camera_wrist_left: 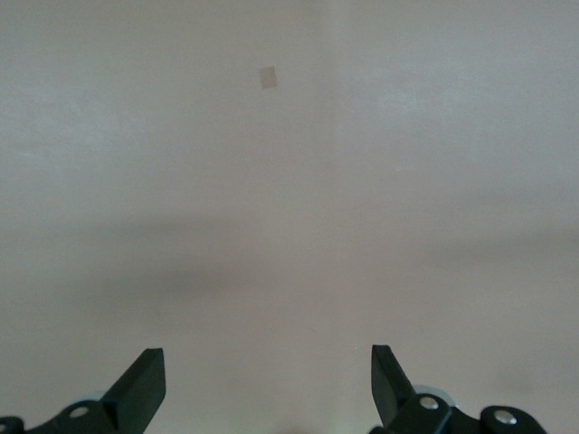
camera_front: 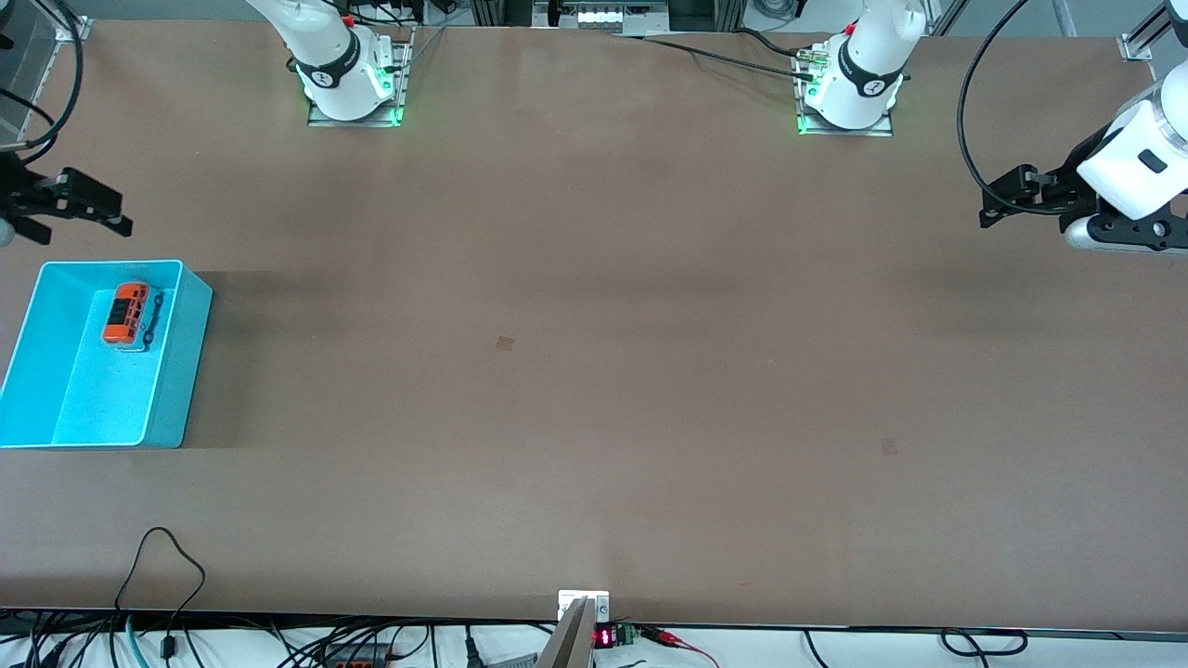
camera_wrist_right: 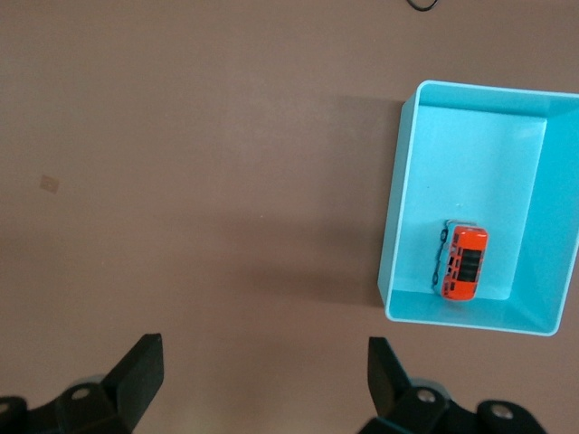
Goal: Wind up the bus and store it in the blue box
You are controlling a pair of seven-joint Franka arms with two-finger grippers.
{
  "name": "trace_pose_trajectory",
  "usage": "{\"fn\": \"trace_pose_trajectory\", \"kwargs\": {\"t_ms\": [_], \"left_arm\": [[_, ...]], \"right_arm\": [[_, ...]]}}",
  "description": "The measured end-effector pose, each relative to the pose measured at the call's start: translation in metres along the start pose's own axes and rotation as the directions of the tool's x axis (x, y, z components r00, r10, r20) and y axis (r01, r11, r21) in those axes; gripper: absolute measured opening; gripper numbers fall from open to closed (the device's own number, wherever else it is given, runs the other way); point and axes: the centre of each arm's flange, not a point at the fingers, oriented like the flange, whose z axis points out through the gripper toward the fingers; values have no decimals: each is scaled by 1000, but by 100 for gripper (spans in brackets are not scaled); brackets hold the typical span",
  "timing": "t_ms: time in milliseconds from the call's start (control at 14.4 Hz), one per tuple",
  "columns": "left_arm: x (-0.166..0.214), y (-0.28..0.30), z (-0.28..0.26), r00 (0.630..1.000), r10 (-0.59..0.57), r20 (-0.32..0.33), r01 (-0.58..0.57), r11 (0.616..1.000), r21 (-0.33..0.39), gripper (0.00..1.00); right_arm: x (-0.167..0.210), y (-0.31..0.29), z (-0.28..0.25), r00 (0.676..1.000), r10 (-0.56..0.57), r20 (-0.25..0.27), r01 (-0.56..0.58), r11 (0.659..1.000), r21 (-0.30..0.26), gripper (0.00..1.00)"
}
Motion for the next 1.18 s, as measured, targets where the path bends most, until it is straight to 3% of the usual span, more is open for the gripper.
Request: {"fn": "trace_pose_trajectory", "kwargs": {"t_ms": [485, 1177], "left_arm": [[0, 0, 0, 1000, 0, 1, 0, 1000, 0, 100], [0, 0, 0, 1000, 0, 2, 0, 1000, 0, 100]], "right_arm": [[9, -6, 21, 999, -3, 54, 2, 1000, 5, 100], [15, -18, 19, 998, 32, 49, -32, 999, 1, 100]]}}
